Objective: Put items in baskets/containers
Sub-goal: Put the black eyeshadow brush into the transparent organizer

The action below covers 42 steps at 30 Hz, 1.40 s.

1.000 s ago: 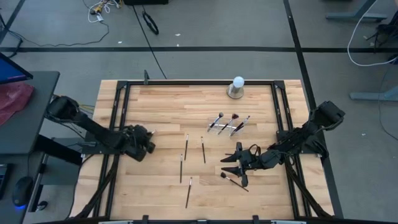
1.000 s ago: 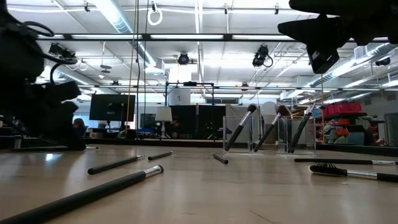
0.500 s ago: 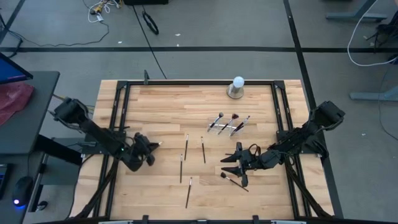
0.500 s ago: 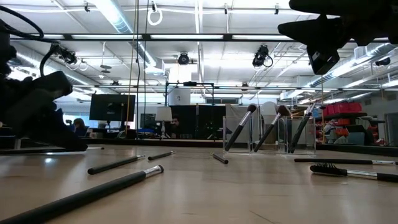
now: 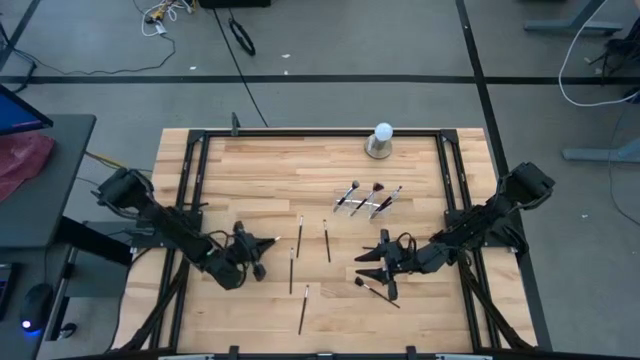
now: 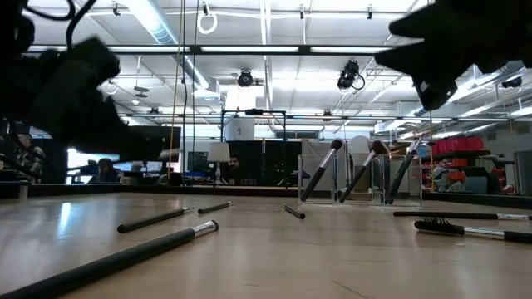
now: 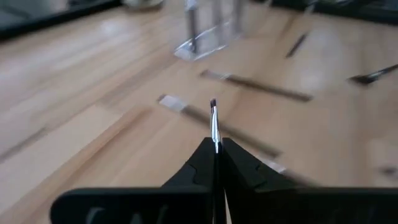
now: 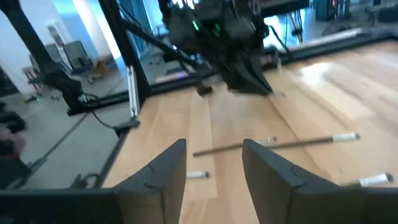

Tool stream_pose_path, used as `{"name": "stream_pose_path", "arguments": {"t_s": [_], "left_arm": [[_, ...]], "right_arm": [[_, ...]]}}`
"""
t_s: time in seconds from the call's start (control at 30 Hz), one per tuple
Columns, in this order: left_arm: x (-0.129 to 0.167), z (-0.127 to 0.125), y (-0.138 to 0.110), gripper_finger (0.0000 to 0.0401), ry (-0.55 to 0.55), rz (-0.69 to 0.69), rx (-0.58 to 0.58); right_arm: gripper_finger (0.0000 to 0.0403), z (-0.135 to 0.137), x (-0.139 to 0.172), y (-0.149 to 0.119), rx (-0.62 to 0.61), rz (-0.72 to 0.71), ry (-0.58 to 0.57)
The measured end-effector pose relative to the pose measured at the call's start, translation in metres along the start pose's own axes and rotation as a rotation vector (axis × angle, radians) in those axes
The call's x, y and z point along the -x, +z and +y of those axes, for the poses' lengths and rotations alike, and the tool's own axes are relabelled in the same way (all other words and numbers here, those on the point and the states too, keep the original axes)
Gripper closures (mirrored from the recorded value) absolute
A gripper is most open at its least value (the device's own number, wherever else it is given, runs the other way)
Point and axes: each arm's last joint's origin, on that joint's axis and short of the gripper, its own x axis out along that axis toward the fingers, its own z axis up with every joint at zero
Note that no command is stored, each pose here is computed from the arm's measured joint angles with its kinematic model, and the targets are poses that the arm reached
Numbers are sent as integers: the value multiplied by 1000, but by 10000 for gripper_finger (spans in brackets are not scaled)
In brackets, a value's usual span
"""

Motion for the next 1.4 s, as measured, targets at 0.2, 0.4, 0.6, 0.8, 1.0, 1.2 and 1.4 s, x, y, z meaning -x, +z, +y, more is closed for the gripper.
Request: {"name": "stream_pose_path", "arguments": {"t_s": [0.2,0.4,0.6,0.8,1.0,1.2,1.4], "left_arm": [[-9,-37,39,386,-123,-40,-75],[-21,-59,75,384,-293,-42,-99],[-26,-71,98,383,-417,-49,-95],[-26,-76,105,382,-469,-59,-105],[-25,-77,105,380,-492,-53,-106],[-25,-77,106,380,-496,-56,-104],[-25,-77,106,378,-496,-57,-102]], "right_arm": [[245,-4,-3,-13,-12,54,-72],[245,-2,-21,-32,105,23,-78],[245,15,-64,-34,211,-63,-60],[245,23,-95,-21,270,-131,-105],[245,25,-103,-10,314,-175,-116],[246,28,-102,-6,349,-214,-106],[264,29,-101,-4,358,-238,-81]]}}
